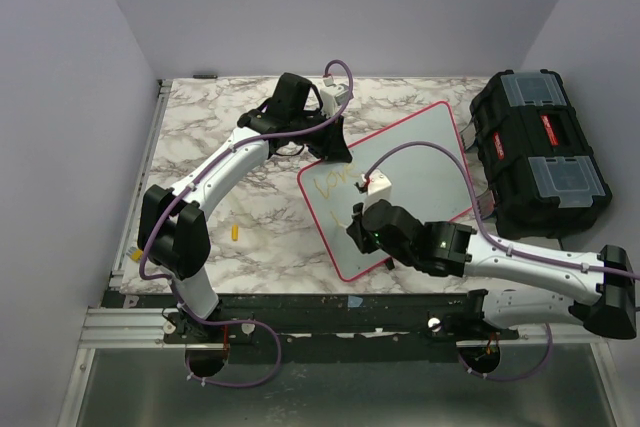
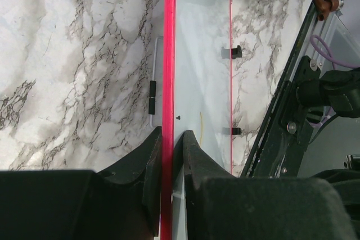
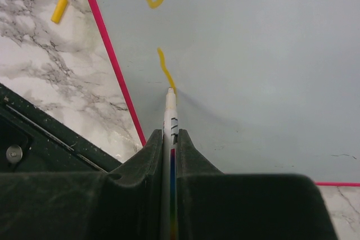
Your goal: Write a sentence on the whiteboard
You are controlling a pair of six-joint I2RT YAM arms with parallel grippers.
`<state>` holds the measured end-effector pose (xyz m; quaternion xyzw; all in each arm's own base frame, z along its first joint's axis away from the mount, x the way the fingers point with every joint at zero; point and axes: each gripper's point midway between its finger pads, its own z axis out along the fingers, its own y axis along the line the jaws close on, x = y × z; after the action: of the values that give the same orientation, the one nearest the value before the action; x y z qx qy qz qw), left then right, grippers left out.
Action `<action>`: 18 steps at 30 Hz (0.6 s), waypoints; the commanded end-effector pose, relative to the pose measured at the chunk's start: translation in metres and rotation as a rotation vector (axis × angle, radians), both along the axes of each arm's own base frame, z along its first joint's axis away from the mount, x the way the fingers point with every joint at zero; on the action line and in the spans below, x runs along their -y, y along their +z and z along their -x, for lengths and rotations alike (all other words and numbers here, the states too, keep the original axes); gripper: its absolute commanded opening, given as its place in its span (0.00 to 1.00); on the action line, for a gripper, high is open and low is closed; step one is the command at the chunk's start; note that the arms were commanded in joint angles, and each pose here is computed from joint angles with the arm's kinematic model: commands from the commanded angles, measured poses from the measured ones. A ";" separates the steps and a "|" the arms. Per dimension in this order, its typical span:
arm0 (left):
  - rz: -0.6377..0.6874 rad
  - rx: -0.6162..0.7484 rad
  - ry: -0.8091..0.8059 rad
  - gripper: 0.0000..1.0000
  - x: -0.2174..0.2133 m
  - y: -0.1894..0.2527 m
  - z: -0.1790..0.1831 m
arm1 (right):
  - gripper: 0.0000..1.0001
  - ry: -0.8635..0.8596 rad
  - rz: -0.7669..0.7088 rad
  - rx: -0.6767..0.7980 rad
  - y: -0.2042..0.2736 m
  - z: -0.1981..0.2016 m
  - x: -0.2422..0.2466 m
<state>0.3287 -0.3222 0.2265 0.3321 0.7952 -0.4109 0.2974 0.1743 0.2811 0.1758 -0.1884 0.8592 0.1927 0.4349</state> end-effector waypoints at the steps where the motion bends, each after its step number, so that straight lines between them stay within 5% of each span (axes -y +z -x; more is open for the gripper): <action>1: -0.042 0.081 -0.008 0.00 -0.001 -0.005 -0.007 | 0.01 -0.044 -0.043 0.060 0.021 -0.015 -0.009; 18: -0.036 0.084 -0.009 0.00 -0.001 -0.003 -0.006 | 0.01 -0.196 0.068 0.100 0.013 -0.033 0.013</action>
<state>0.3292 -0.3222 0.2268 0.3321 0.7948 -0.4109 0.2985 0.1950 0.2850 0.1851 -0.1620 0.8553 0.1554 0.4670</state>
